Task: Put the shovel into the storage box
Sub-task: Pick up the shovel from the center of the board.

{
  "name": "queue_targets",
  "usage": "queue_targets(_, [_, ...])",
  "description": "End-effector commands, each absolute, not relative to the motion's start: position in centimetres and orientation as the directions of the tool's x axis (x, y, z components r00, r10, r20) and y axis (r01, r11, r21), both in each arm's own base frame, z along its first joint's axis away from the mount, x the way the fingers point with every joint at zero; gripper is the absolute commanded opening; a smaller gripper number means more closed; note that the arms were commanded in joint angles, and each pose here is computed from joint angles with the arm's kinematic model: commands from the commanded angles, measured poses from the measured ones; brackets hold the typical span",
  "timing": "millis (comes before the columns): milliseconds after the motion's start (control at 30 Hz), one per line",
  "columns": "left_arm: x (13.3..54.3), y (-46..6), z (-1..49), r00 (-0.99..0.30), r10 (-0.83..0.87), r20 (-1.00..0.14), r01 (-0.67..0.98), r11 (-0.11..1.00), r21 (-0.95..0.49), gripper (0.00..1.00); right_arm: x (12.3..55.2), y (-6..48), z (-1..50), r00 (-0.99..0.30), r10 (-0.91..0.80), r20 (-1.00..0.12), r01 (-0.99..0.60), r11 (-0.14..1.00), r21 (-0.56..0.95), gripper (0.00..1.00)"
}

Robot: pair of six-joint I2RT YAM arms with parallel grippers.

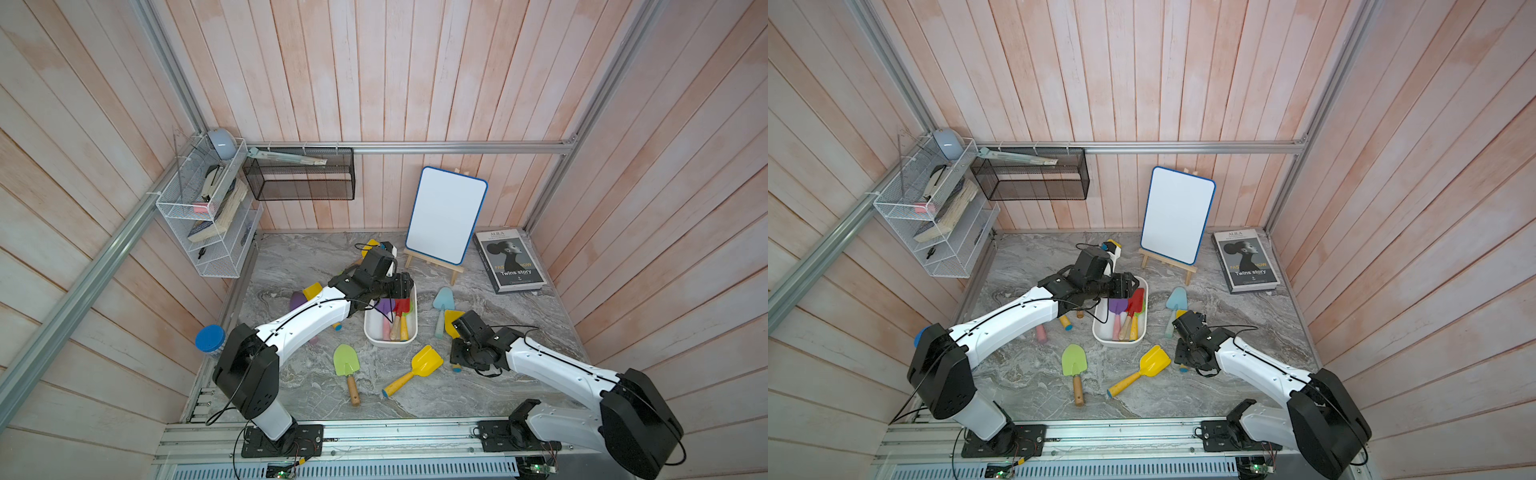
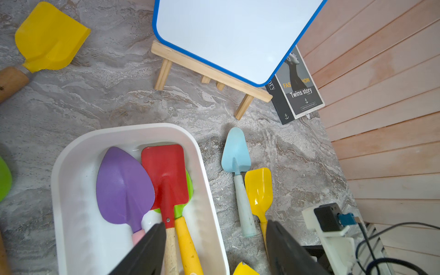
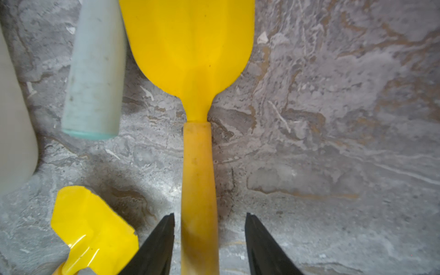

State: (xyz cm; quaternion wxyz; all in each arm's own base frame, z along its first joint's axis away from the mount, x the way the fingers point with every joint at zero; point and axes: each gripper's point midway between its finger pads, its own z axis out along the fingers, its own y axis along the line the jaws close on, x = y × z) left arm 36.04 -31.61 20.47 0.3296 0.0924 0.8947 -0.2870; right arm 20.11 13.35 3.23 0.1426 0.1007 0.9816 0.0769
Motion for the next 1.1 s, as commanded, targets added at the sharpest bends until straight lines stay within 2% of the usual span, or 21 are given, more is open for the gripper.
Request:
queue_targets(0, [36.2,-31.6,22.6,-0.733,-0.054,-0.678,0.388,0.786,-0.482,0.72,21.5,13.8,3.9,-0.926,0.233,-0.297,0.183,0.965,0.187,0.52])
queue_targets(733, [35.5,-32.5,22.2,-0.752,-0.062,-0.656,0.421,0.721,-0.55,0.72,20.5,13.1,1.7,-0.949,0.209,-0.235,0.185,0.975,0.12,0.28])
queue_targets(1000, [35.2,-32.8,22.5,-0.757,-0.066,-0.65,0.432,0.696,-0.573,0.72,20.3,12.8,1.8,-0.946,0.212,-0.244,0.187,0.975,0.122,0.02])
queue_targets(1067, [35.0,-33.0,22.6,-0.758,-0.065,-0.649,0.438,0.686,-0.581,0.72,20.3,12.8,2.4,-0.942,0.216,-0.259,0.187,0.974,0.13,0.0])
